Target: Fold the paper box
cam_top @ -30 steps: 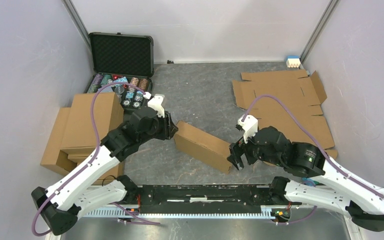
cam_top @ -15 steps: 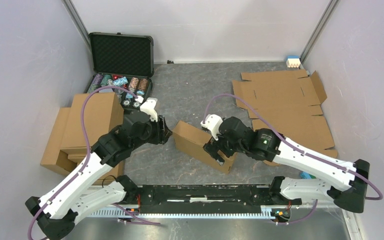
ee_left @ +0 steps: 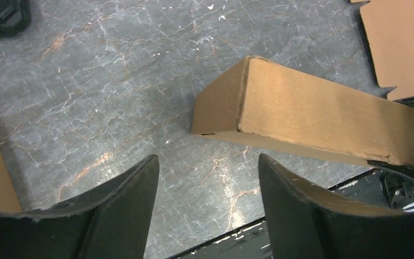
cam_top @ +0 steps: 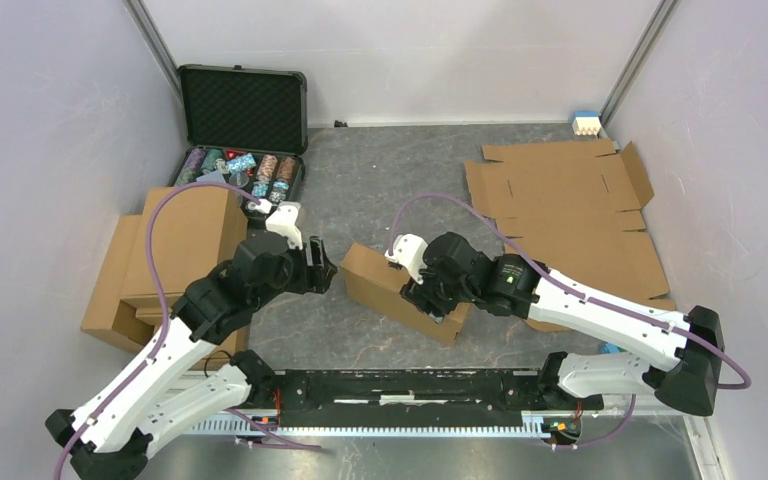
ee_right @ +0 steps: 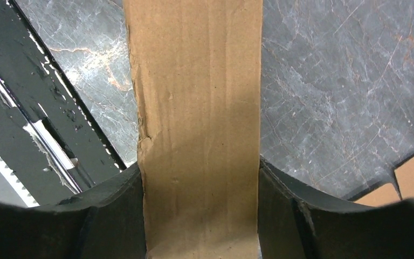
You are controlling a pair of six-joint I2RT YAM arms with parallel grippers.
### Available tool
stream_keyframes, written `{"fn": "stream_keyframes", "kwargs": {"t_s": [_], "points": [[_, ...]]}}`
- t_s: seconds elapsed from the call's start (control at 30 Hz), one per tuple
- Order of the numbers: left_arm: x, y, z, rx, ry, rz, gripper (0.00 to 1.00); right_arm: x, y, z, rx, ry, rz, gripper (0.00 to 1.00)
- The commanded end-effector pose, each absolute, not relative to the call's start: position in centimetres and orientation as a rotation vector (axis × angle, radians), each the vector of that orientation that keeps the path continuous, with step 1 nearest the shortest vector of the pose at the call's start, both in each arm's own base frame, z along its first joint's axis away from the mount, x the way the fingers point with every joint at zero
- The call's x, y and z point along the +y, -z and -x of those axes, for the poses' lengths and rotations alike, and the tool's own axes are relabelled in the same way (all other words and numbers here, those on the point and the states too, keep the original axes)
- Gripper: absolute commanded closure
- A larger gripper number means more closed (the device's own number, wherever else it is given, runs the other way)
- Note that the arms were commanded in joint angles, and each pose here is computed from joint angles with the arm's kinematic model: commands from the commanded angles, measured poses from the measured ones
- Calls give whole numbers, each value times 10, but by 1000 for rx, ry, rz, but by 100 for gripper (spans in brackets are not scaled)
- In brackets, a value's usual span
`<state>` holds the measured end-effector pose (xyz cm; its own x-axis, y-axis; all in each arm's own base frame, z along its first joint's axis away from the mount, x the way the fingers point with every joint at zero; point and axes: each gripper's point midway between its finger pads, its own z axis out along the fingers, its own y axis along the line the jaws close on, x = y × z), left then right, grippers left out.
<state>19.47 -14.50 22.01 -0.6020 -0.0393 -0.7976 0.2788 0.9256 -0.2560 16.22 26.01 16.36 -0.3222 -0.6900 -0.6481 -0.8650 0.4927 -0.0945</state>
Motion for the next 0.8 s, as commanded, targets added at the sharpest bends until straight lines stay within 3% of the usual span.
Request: {"fn": "stream_keyframes", "kwargs": {"t_s": [0.0, 0.1, 0.4, 0.77], "points": [[-140, -223, -199, 2152, 446, -154, 16, 278, -188, -168, 1948, -418, 1305, 54], [-150, -238, -192, 2107, 530, -227, 0, 275, -191, -168, 1893, -395, 1357, 54], [-214, -298, -151, 1742, 914, -782, 0, 266, -217, -151, 1794, -412, 1538, 55], [-249, -326, -160, 1552, 950, -1043, 0, 271, -241, -127, 1704, -574, 1573, 53]]}}
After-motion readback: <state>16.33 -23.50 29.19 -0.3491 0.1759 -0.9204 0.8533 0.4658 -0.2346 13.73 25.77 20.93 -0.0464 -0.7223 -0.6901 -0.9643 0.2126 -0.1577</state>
